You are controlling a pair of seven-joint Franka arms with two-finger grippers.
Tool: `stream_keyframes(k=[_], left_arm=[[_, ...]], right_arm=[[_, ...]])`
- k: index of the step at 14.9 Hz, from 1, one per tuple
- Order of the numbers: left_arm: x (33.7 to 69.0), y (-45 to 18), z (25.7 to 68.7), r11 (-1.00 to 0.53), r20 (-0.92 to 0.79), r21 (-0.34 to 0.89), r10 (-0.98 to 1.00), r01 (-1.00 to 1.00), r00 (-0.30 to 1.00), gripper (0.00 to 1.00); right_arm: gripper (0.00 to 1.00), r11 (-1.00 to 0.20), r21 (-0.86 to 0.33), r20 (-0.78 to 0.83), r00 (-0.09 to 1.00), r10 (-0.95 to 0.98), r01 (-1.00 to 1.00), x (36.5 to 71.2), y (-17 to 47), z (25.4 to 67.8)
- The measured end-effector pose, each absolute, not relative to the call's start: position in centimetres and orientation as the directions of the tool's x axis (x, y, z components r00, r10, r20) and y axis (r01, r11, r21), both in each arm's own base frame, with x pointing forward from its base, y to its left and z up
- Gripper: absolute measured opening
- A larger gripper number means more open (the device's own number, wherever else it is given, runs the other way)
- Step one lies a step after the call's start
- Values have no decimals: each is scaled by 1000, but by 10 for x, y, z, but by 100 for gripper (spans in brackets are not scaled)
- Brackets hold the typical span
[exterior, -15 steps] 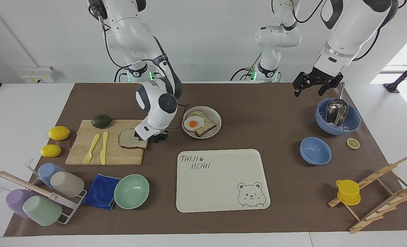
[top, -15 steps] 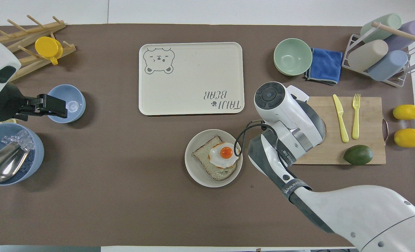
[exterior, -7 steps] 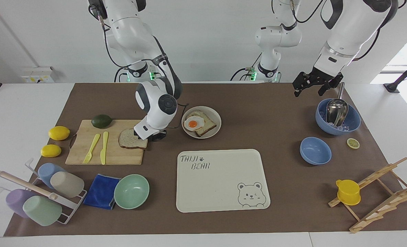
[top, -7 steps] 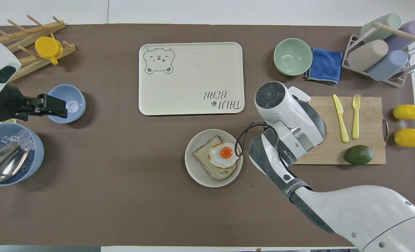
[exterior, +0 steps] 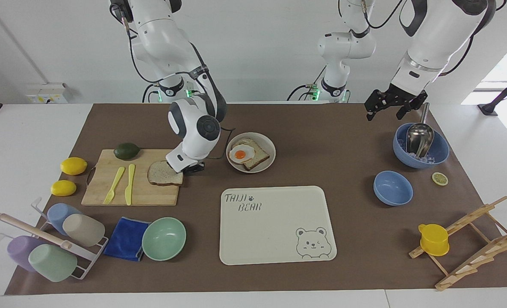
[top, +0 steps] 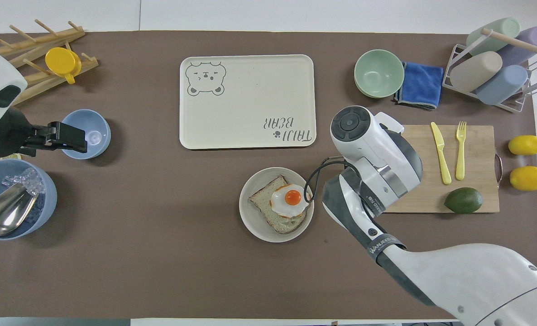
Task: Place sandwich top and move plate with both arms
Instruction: 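Grasp the bread slice with the right gripper and lift it, then lay the bread slice onto the egg toast and withdraw the right gripper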
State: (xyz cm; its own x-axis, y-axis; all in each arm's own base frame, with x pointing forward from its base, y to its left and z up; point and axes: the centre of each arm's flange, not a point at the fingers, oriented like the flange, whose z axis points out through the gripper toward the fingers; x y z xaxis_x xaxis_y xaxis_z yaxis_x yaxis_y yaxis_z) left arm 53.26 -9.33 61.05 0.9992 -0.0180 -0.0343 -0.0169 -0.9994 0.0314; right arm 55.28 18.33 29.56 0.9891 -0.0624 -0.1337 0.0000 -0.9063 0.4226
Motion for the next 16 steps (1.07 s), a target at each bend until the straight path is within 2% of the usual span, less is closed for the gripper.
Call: stream_keyframes(k=[3, 8, 10, 14, 16], left_arm=[[533, -93, 610, -999, -34, 31, -18, -17, 999, 100], [533, -93, 610, -999, -34, 31, -18, -17, 999, 100], [533, -93, 610, -999, -34, 31, -18, -17, 999, 100], [533, -93, 610, -999, -34, 31, -18, -17, 999, 100], [533, -93, 610, -999, -34, 31, -18, -17, 999, 100]], right_arm=[[7, -906, 423, -133, 989, -65, -3, 552, 183, 296], [7, -903, 430, -146, 988, -59, 10, 549, 190, 299], [7, -904, 427, -175, 983, -49, 31, 546, 217, 319], [7, -929, 361, -179, 984, 18, 82, 533, 307, 389], [7, -948, 313, -160, 987, 12, 62, 522, 343, 401]])
